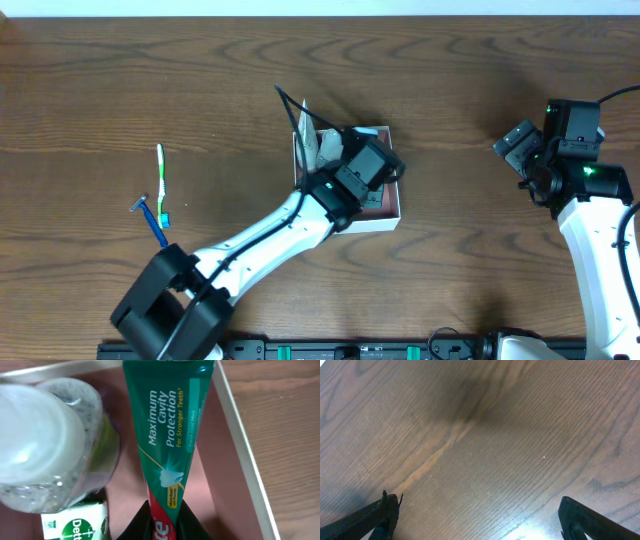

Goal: Pack container
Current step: 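Lift the toothpaste tube and carry it over the box, then lower the toothpaste into the box and open the left gripper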

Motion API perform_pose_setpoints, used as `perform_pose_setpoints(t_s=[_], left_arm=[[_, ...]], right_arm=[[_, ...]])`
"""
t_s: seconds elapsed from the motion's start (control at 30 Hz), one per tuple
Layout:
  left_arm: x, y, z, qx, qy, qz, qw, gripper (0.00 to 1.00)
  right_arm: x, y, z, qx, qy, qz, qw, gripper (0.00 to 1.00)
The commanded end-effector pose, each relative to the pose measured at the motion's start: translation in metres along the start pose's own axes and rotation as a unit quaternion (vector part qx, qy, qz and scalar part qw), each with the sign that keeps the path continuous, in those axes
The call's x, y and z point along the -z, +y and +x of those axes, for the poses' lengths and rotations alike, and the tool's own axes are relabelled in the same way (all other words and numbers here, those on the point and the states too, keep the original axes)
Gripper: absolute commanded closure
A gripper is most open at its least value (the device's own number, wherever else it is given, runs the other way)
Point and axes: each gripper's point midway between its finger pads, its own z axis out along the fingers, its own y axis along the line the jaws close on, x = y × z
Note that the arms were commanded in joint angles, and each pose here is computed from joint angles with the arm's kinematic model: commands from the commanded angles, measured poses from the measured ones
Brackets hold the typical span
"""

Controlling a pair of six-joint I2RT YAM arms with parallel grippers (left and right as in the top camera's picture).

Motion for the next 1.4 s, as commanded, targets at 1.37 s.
perform_pose_setpoints(t_s=[1.37], left_arm=[[-0.013,0.001,-0.019,0.028,-0.047,-0.050,0.997,0.73]], right_arm=[[0.004,-0.002,-0.004,0.000,-0.008,0.000,1.000,0.01]])
